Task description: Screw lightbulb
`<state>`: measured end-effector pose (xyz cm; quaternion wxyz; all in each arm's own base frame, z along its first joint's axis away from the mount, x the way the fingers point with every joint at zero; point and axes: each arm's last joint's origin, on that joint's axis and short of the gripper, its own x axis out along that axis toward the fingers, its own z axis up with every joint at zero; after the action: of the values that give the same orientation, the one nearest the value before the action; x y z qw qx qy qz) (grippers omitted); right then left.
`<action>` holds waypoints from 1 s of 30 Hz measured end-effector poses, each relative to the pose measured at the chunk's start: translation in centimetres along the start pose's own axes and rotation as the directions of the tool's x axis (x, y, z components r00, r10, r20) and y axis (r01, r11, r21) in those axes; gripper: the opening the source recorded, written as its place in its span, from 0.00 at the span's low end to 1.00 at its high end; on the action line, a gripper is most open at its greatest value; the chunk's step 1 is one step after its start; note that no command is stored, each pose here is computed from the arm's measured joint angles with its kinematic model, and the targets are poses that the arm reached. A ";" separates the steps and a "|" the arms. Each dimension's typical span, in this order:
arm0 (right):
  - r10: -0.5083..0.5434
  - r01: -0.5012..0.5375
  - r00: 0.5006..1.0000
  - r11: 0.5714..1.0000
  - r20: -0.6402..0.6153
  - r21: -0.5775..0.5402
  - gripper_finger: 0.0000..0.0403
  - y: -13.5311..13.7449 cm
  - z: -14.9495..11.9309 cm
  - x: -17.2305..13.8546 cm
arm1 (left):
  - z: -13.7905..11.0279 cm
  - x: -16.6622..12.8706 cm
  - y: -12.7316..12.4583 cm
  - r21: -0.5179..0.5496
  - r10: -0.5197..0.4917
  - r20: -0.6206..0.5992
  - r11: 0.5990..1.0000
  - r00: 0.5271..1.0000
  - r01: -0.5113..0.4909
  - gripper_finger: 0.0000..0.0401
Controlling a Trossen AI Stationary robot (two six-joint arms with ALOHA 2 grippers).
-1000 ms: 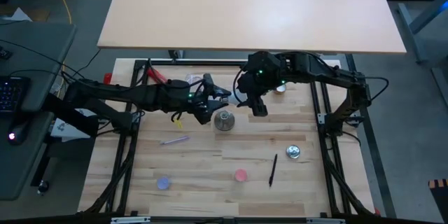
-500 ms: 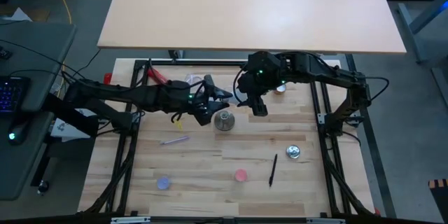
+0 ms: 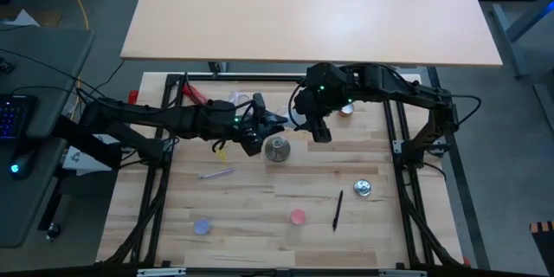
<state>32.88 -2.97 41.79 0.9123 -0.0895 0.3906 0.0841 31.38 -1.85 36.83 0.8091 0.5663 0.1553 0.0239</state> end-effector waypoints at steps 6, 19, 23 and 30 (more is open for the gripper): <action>0.005 -0.005 1.000 1.000 0.002 -0.002 0.56 0.3 0.1 0.0 | 0.0 0.0 0.0 0.000 0.007 -0.013 1.000 1.000 -0.007 0.24; -0.061 0.062 0.998 0.998 -0.020 0.027 0.59 0.3 0.2 -0.8 | 0.0 0.0 0.1 0.002 0.027 -0.035 1.000 0.999 -0.027 0.23; -0.084 0.084 0.996 0.996 -0.023 0.036 0.63 0.3 0.4 -1.3 | 0.0 0.0 0.3 -0.001 0.044 -0.037 0.999 0.998 -0.045 0.23; -0.130 0.132 0.990 0.991 -0.061 0.033 0.67 0.2 0.1 -1.5 | 0.0 0.1 0.4 -0.006 0.064 -0.043 0.998 0.997 -0.064 0.23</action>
<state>31.89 -2.87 42.95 0.9054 -0.1005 0.4123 0.0143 31.51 -1.68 37.20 0.8064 0.5675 0.1544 0.0624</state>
